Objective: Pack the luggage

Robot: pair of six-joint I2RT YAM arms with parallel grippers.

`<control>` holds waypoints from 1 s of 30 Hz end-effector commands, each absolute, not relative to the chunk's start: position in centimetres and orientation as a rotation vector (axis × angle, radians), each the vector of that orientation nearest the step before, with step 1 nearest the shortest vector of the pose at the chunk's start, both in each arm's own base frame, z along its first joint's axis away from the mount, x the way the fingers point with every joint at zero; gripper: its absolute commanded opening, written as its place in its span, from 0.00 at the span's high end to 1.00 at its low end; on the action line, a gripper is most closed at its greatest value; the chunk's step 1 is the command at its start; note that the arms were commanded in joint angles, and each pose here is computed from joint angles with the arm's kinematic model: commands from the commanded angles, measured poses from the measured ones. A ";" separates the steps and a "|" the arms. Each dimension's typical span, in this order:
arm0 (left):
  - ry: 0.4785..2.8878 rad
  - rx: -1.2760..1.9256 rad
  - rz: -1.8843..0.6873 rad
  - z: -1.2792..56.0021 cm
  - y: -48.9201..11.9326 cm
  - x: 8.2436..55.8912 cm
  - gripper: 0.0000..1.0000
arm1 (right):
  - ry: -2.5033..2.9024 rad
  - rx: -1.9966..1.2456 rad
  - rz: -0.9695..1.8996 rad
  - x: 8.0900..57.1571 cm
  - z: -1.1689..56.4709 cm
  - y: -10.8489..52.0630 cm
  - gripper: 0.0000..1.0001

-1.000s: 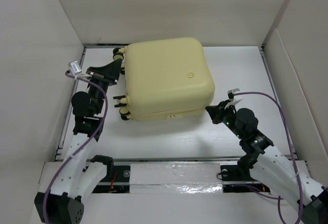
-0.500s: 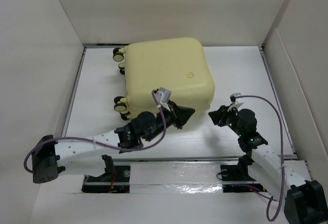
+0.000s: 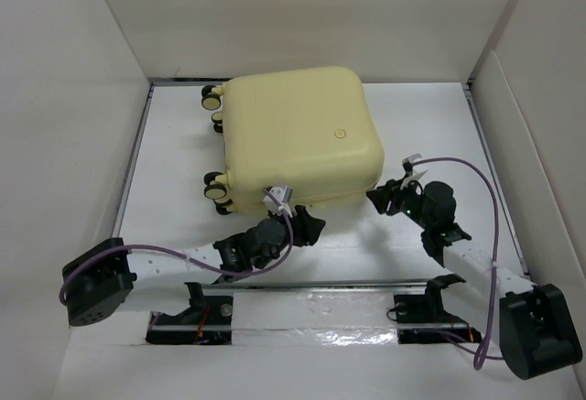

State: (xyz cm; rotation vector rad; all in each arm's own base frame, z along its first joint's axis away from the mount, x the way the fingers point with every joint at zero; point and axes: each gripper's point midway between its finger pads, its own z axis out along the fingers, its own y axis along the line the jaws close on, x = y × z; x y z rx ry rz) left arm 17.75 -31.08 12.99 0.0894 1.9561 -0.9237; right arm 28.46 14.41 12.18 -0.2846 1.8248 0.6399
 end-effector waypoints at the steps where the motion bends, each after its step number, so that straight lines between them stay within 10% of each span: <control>1: 1.872 0.028 -0.964 15.7 -31.6 19.7 0.52 | 1.697 -0.363 0.647 30.2 15.6 15.4 0.52; 13: 1.845 0.021 -0.925 16.0 -32.4 23.8 0.50 | 1.631 -0.348 0.722 29.9 16.4 16.2 1.00; 30: 1.818 -0.056 -0.932 16.2 -33.9 29.0 0.50 | 1.883 -0.365 0.772 21.6 13.6 23.8 1.00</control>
